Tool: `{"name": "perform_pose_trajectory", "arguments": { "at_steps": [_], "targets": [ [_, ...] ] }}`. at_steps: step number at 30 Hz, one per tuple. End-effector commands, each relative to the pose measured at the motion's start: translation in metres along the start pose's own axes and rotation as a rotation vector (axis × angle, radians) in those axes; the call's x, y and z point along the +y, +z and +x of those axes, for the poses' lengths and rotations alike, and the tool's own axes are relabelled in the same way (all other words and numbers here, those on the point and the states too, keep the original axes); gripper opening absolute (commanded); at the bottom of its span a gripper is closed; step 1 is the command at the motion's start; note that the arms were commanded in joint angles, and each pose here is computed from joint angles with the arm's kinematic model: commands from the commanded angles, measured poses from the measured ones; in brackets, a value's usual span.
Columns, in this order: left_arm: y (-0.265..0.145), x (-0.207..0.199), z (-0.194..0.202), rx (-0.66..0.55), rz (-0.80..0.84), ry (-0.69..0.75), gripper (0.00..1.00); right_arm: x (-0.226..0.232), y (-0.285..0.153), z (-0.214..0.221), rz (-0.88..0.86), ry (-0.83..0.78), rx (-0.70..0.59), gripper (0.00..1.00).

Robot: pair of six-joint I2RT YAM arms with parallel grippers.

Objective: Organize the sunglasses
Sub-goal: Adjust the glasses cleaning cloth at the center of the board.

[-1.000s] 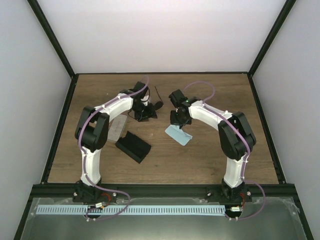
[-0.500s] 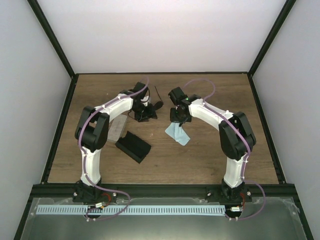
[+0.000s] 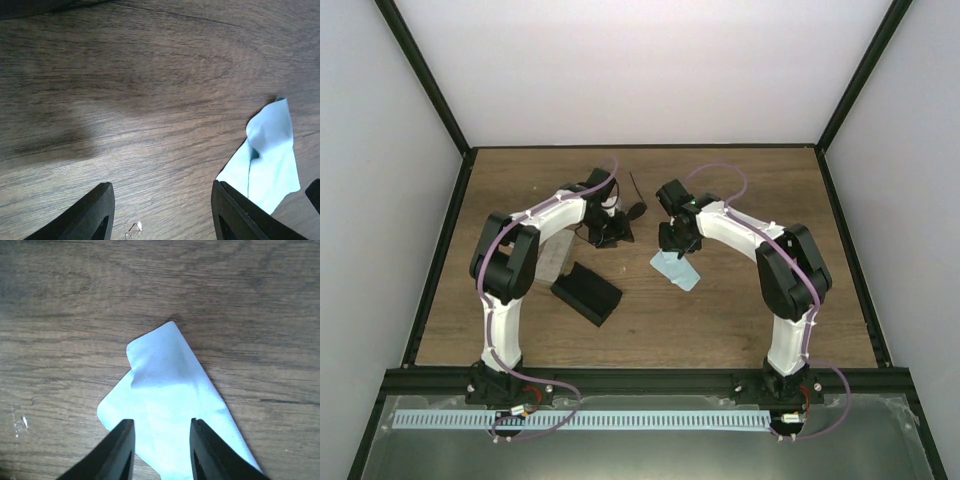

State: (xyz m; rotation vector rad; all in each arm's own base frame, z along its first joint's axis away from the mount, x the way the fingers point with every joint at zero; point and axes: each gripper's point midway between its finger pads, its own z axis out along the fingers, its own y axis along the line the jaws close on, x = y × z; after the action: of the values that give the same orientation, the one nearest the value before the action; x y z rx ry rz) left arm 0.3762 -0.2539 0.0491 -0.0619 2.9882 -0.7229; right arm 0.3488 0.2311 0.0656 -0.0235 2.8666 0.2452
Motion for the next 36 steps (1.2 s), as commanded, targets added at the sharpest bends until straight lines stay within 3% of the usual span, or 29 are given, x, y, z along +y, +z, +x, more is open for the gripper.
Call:
{"name": "perform_pose_trajectory", "arguments": {
  "at_steps": [1, 13, 21, 27, 36],
  "targets": [
    [-0.003, -0.002, 0.0, -0.005, 0.022, 0.019, 0.55, 0.005, -0.013, -0.004, -0.009, -0.001, -0.039, 0.35],
    [0.0, -0.013, -0.015, -0.016, 0.043, 0.03, 0.55, 0.02, -0.004, 0.06, 0.003, -0.047, 0.074, 0.19],
    [0.004, -0.01, -0.012, -0.006, 0.043, 0.027, 0.55, 0.009, 0.003, 0.088, 0.038, -0.05, 0.126, 0.19],
    [0.002, -0.01, -0.011, -0.009, 0.044, 0.031, 0.55, 0.011, -0.005, 0.074, 0.058, -0.054, 0.083, 0.26],
    [0.002, -0.008, -0.008, 0.001, 0.035, 0.035, 0.55, 0.007, 0.01, 0.071, 0.105, -0.072, 0.091, 0.25]
  ]
}}
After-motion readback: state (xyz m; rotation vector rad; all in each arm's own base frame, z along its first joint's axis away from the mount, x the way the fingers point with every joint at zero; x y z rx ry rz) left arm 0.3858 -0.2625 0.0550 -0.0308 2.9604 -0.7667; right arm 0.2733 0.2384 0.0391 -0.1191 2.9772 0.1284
